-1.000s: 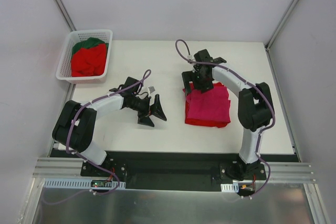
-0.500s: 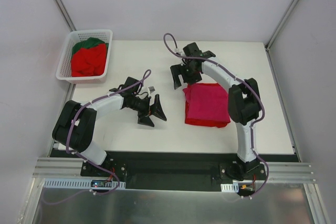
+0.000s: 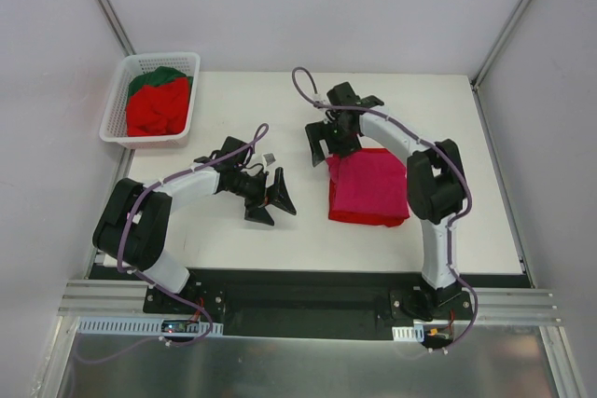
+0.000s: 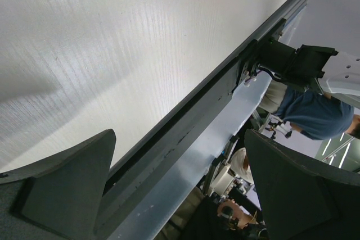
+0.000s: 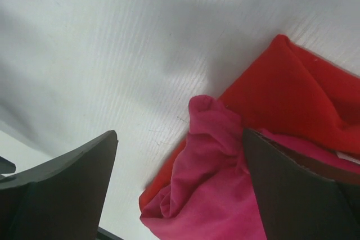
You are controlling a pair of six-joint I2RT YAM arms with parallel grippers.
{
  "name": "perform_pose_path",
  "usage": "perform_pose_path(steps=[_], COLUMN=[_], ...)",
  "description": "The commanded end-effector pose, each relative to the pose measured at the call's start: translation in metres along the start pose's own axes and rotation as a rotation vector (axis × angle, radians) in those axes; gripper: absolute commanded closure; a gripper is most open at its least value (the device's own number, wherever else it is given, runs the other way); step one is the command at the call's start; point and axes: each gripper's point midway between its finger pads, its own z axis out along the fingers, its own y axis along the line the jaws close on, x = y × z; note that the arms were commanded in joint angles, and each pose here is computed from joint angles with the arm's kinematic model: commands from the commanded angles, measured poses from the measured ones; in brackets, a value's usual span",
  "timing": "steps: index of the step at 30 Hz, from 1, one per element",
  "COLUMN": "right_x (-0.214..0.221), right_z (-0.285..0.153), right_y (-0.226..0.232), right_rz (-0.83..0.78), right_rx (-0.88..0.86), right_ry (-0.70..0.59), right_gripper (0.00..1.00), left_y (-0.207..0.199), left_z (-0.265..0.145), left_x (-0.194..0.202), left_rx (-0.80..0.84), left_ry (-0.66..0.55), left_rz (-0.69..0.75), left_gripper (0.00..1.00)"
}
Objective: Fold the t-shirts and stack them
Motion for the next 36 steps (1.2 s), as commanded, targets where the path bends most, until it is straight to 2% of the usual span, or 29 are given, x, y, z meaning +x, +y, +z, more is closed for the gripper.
perform_pose_path(steps=[1, 6, 10, 13, 23, 30, 36], right_x=[-0.032, -0.040, -0.022, -0.008, 0.014, -0.002, -0.022], right_z=[-0.070, -0.106, -0.116, -0.112, -0.052, -0.028, -0.027], right_y=[0.021, 0.018, -0.013, -0.031, -0.025, -0.006, 0.007], right_rz=[-0.022, -0.014, 0.043, 0.080, 0.135, 0.133, 0.122], right_rx=[-0.041, -0.039, 0.053, 0.084, -0.036, -0.141, -0.193], right_ry=[-0.178, -0.257, -0.206, -0.173, -0.064, -0.046, -0.071], right_gripper=[0.04, 0.04, 0.04, 0.04, 0.04, 0.04, 0.04], left_y=[-0.005, -0.005, -0.006, -0.007, -0.007, -0.005, -0.004], left_z=[0.000, 0.002, 0.003, 0.004, 0.004, 0.004, 0.004], left_x=[0.004, 0.005, 0.005, 0.005, 0.006, 0.009, 0.009], left_rx=[0.014, 0.013, 0.011, 0.014, 0.018, 0.014, 0.010], left_ry=[0.021, 0.030, 0.031, 0.035, 0.043, 0.043, 0.040], left_rz=[0.021, 0.024, 0.029, 0.032, 0.035, 0.033, 0.033], left_gripper=[0.01, 0.01, 0.01, 0.01, 0.01, 0.01, 0.01])
